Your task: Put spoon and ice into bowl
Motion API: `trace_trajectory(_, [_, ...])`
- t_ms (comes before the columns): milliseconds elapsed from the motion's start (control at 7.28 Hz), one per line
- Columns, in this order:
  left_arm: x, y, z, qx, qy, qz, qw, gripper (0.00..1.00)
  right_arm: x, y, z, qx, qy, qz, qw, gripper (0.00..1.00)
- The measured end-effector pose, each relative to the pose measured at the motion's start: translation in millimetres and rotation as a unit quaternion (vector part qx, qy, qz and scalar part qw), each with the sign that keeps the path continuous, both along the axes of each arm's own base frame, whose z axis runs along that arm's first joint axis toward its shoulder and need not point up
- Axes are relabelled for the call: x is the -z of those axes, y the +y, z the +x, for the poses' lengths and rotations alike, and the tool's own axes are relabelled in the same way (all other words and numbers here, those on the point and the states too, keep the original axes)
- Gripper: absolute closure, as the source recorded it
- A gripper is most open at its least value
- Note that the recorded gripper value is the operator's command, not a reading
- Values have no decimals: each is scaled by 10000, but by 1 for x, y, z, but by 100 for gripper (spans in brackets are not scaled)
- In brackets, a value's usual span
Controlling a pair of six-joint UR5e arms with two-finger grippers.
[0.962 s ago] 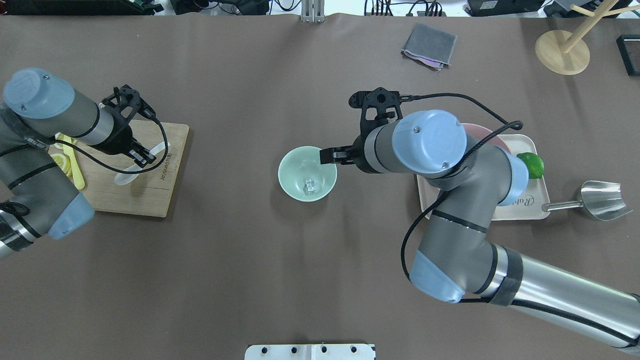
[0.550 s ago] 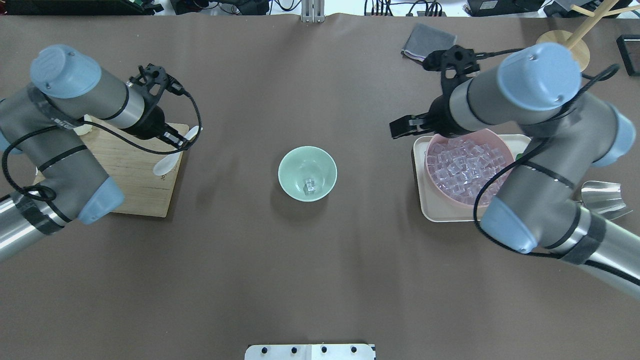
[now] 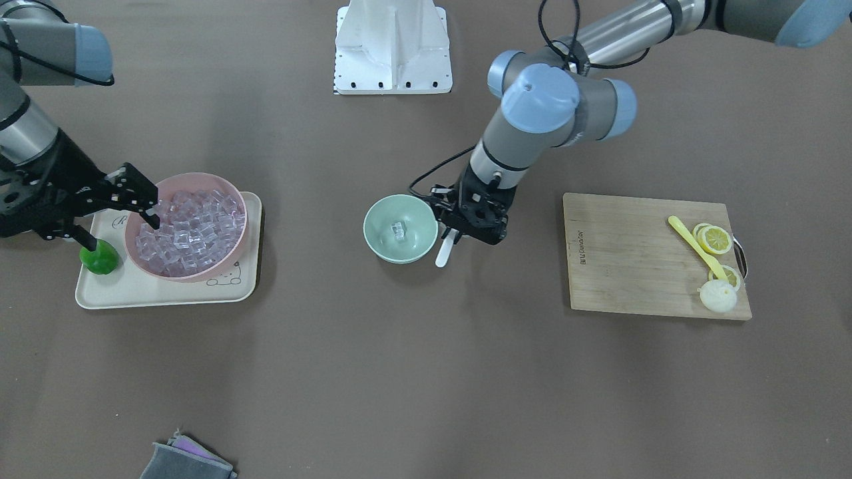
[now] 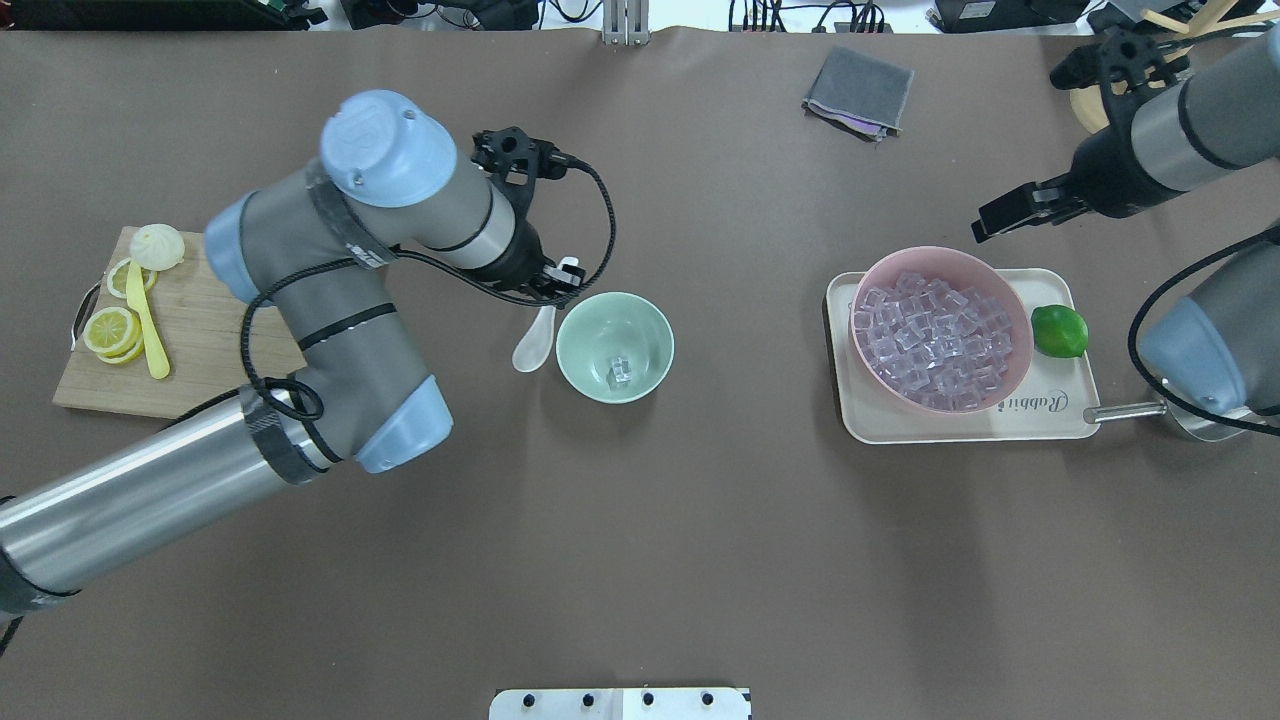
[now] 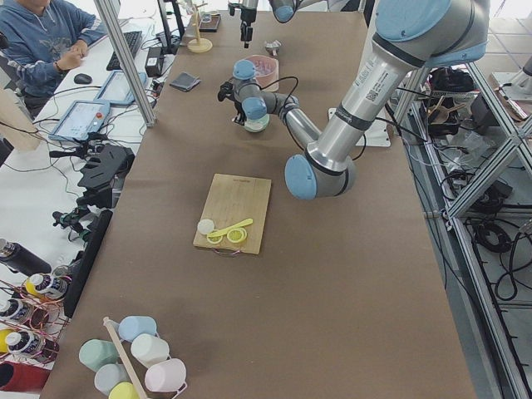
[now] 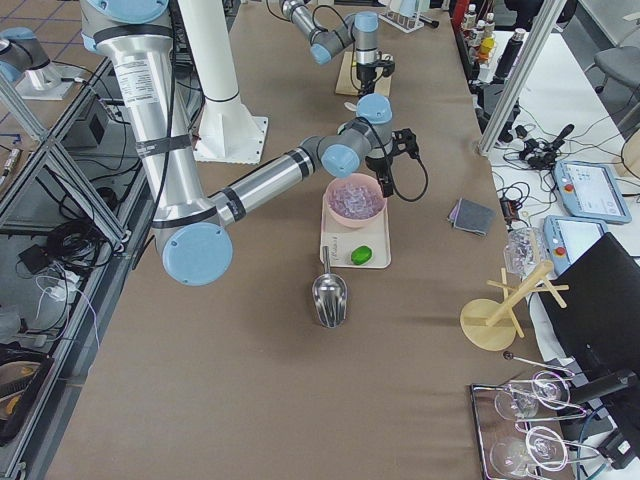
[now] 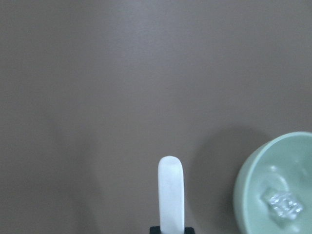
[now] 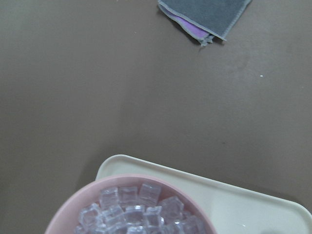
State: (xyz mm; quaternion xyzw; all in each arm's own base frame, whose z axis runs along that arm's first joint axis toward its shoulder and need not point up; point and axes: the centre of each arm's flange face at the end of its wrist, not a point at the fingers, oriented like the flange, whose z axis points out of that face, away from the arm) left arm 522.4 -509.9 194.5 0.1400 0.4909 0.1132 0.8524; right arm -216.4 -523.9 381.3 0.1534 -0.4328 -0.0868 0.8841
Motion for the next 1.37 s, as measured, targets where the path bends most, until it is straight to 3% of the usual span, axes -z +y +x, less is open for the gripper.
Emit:
trace_trajectory(137, [18,5,19,71,18,-97,9999,100,-17,0,16,68,44,-11,10000,0])
trace_trajectory(275, [29,5,32,147,7,-98,9998,43,-28,1,25,104,84,-23,9999,0])
trace_trajectory(412, [32,4,39,210,-21,-63,9998,3,-36,3,29,120,111,-47,9999,0])
trace_trajectory(824, [26,-2,39,291,-95,-59,9995,3,-49,10,37,112,147,-101,9998,0])
trace_trajectory(962, [9,-17,17,413,-160,-109,9990,3,-50,10,41,85,145,-119,9998,0])
trace_trajectory(1374, [-113,-61,-134,424,-645,59,9970,3,-71,8,72,-47,261,-164,9995,0])
